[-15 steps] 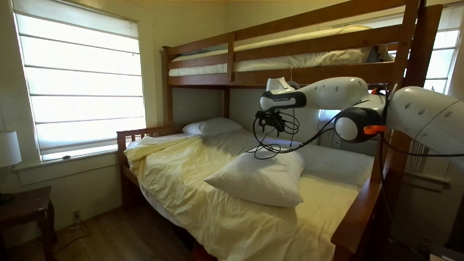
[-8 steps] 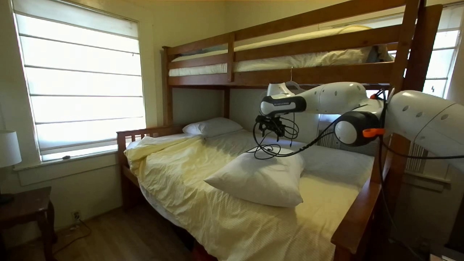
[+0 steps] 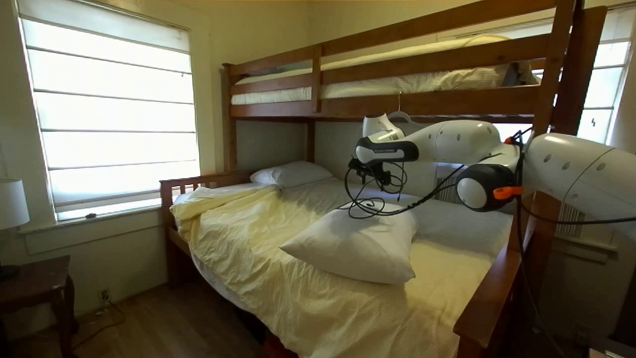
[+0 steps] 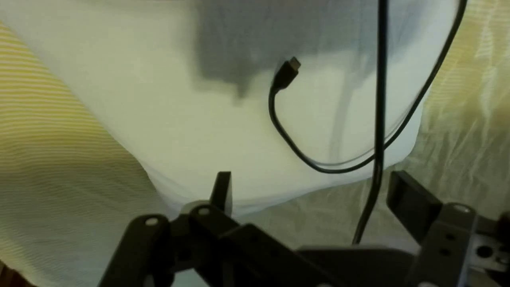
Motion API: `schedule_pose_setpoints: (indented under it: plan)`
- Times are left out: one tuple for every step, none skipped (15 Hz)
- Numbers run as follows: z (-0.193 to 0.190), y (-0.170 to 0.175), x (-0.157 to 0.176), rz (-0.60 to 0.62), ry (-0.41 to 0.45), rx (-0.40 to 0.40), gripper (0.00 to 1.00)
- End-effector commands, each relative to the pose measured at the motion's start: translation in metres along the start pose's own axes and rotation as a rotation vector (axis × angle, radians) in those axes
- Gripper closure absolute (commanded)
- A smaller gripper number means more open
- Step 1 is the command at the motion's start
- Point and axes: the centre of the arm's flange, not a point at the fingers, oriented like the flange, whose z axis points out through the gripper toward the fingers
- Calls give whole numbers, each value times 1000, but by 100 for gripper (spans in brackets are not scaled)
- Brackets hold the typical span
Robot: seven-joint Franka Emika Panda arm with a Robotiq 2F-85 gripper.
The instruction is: Pick up the black cable and hang it on the coat hanger
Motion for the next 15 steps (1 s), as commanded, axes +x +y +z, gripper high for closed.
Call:
schedule_pose_setpoints:
  plan:
    - [28,-65,3,31,164,-31,0]
    - [31,-65,-1,33,171,-43,0]
    - [33,-63,-3,31,174,-54,0]
    - [37,-62,-5,30,174,-64,6]
    - [39,-59,-5,32,174,-69,27]
    - [39,-56,-4,37,174,-69,31]
    - [39,-54,-1,43,177,-69,32]
    - [36,-50,3,55,175,-67,38]
    - [32,-46,10,69,172,-65,45]
    - [29,-43,15,82,173,-64,54]
    - [27,-39,21,92,166,-65,60]
    - [25,-37,25,101,166,-67,68]
    - [23,-35,28,104,165,-69,74]
    - [21,-34,30,107,168,-71,81]
    - [19,-33,32,110,170,-71,88]
